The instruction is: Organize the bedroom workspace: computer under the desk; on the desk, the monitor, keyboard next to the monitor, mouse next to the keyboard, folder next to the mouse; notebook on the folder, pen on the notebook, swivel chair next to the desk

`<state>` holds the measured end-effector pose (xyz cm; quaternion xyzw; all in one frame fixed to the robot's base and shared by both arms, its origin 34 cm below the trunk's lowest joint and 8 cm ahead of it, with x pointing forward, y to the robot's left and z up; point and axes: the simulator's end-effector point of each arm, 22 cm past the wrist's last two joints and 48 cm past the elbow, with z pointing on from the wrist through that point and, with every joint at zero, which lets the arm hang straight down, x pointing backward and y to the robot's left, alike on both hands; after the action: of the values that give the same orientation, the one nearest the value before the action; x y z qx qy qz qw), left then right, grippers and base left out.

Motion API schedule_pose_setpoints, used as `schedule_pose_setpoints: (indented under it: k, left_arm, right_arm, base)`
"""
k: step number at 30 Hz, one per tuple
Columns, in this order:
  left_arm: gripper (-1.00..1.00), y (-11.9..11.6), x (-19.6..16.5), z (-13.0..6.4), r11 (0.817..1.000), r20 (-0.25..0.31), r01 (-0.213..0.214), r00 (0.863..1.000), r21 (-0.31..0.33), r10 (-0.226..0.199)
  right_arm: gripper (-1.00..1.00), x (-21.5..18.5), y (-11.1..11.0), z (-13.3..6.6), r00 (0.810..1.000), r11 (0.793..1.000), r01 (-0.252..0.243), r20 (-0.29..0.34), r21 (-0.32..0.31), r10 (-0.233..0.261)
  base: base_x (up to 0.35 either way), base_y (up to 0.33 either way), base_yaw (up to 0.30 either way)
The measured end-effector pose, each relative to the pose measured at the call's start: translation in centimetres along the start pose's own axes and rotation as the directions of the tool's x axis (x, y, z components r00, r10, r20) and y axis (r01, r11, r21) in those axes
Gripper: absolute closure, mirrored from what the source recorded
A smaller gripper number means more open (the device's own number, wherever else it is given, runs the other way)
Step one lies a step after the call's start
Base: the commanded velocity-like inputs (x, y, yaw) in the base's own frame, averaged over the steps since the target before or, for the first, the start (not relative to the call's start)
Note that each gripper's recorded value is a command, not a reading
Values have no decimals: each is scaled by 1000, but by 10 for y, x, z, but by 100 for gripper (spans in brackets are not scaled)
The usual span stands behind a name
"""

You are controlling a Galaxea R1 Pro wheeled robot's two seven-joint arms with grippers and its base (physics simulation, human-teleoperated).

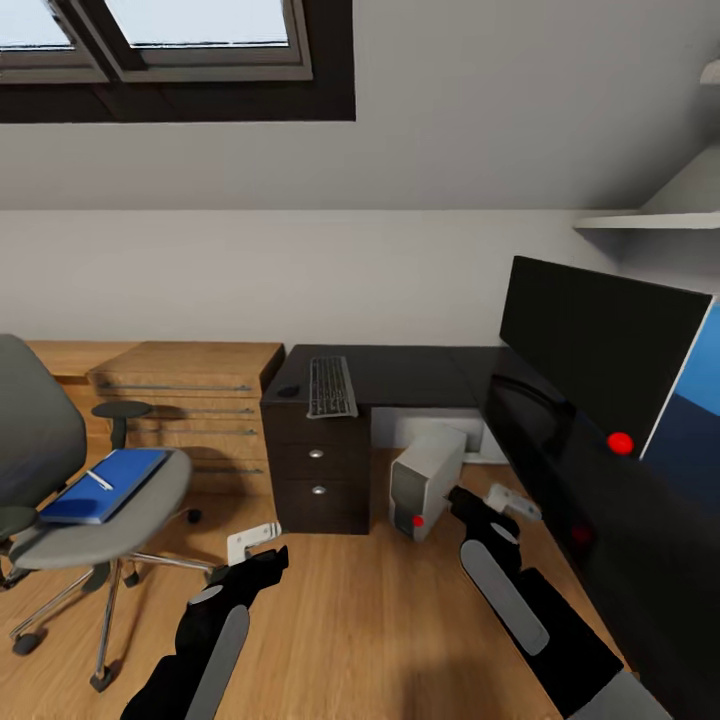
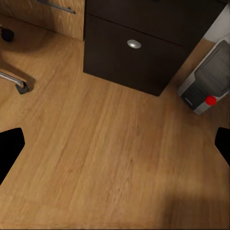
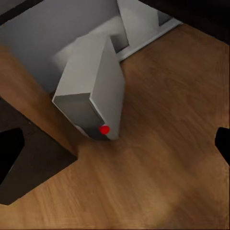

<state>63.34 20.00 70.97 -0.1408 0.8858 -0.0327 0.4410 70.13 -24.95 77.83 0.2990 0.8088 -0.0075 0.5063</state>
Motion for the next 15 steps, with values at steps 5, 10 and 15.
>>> schedule_pose_setpoints:
  k: [5, 10, 15]
  left_arm:
    - [-100, -1, -5, -3, 1000, 1, 0, 1000, 0, 0]
    - [-100, -3, -13, -8, 1000, 0, 0, 1000, -1, 0]
    - [-100, -5, -21, -13, 1000, 1, 1, 1000, -2, -1]
  right_arm:
    - [-100, -25, -8, -6, 1000, 999, -27, 0, 30, 27]
    - [-100, -46, 4, -17, 999, 999, -36, 13, -2, 36]
    - [-100, -45, 25, -27, 1000, 999, -1, 9, -47, 2]
  base:
    - [-271, -169, 0]
    - [-305, -110, 0]
    - [-314, -92, 0]
